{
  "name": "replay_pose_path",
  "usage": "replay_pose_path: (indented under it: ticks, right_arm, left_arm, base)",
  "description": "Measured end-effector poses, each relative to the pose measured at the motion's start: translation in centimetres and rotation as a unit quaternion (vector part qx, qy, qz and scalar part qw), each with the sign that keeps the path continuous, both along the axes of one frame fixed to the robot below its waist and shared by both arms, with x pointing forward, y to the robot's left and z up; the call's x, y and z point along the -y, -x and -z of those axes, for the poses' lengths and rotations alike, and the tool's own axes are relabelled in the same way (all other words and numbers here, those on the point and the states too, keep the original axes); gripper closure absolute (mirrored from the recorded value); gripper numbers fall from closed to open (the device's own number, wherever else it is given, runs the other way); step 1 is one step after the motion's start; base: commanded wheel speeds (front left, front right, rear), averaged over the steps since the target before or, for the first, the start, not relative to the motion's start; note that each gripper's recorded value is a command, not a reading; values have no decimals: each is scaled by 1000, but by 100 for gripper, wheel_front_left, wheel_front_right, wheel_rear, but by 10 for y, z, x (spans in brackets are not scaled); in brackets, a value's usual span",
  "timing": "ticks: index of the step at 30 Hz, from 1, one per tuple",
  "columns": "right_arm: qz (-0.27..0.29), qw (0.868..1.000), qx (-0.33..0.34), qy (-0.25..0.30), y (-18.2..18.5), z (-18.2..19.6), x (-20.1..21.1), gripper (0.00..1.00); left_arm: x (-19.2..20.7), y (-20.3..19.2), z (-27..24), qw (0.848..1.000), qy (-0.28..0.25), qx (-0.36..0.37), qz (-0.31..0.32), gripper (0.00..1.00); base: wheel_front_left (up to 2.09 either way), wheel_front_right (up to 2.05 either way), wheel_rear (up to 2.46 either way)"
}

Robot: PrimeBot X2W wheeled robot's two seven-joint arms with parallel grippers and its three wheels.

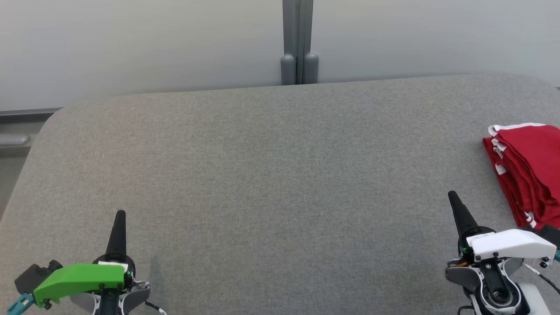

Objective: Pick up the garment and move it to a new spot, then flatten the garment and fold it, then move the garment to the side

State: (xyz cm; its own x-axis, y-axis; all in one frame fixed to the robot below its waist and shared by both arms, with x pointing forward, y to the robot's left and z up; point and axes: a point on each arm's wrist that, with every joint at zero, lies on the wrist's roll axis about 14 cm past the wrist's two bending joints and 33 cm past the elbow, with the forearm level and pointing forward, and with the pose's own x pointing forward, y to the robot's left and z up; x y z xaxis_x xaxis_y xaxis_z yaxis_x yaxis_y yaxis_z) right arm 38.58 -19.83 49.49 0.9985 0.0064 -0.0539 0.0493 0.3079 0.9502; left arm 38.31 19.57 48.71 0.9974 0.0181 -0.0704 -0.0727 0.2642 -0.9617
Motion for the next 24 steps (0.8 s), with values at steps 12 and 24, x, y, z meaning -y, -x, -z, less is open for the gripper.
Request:
replay_pose_path:
  ticks: [12,24]
  right_arm:
    - [3,999,6,-52,-1,-3,0,100]
    - [5,995,12,-97,-1,-6,1,100]
  left_arm:
    - [-1,-1,-5,999,46,8,1,100]
    - [-1,-2,-8,996,84,15,2,100]
  base:
    - [0,0,0]
    - [0,0,0]
